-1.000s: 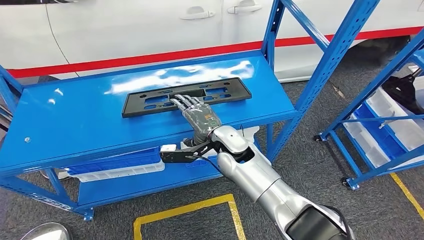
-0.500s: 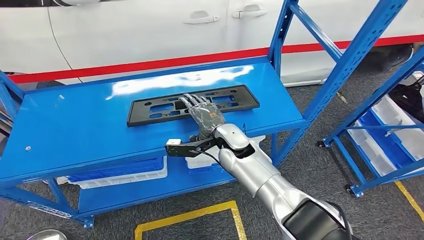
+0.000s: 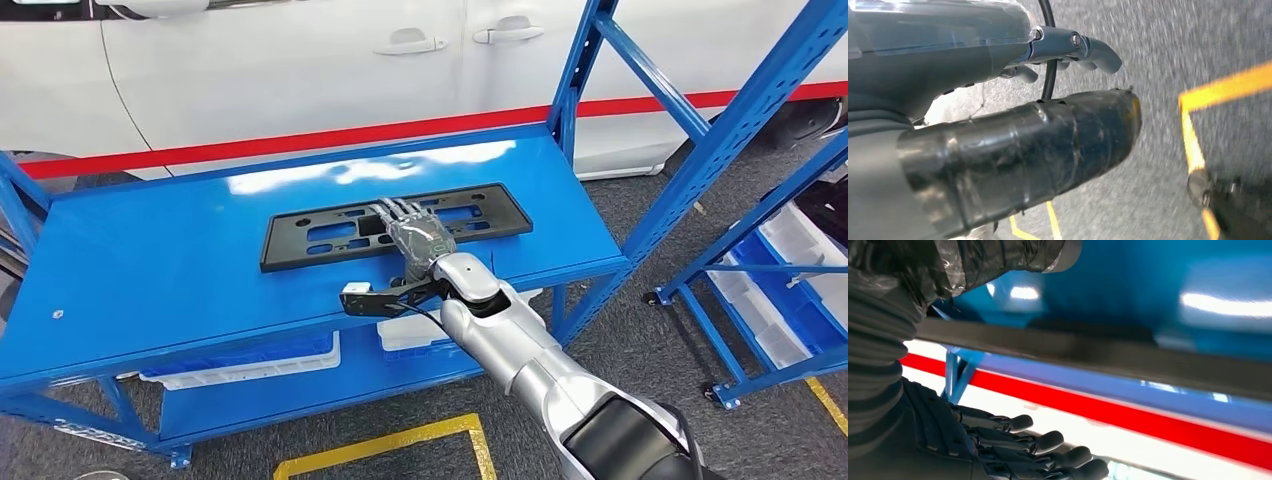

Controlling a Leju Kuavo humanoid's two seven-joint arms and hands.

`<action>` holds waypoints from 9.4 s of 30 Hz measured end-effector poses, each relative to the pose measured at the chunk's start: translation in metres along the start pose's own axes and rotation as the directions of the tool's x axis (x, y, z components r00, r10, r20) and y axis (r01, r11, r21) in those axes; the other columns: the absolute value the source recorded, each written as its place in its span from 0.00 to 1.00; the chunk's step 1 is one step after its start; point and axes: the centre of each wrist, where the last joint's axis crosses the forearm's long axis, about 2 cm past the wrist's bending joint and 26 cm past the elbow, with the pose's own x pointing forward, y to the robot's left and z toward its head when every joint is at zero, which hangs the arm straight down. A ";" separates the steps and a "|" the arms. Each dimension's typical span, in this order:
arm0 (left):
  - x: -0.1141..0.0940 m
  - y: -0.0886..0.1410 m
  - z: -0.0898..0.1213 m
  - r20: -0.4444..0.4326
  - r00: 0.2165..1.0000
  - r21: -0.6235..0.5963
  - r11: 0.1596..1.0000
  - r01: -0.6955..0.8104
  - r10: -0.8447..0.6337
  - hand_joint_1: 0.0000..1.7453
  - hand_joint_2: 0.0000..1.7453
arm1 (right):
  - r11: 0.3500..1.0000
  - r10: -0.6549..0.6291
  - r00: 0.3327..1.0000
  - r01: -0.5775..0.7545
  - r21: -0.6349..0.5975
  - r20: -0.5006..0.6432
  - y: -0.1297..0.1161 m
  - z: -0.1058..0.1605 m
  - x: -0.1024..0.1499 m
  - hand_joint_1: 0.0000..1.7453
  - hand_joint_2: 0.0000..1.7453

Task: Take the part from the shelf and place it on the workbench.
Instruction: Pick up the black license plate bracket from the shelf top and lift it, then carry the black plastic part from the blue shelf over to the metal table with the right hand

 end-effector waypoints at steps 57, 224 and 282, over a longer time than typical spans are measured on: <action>-0.001 -0.002 0.000 0.044 0.992 -0.019 0.993 -0.115 0.116 0.00 1.00 | 0.990 -0.009 1.000 0.005 0.142 0.024 0.025 0.001 0.012 1.00 1.00; 0.008 -0.012 -0.001 -0.070 0.997 0.011 1.000 0.022 -0.021 0.00 1.00 | 0.850 0.195 0.805 0.147 -0.506 0.561 -0.013 0.113 0.075 1.00 1.00; 0.008 -0.014 -0.001 0.209 0.977 -0.042 0.998 0.053 -0.043 0.00 1.00 | 0.868 0.215 0.805 0.102 -0.485 0.554 -0.026 0.109 0.064 1.00 1.00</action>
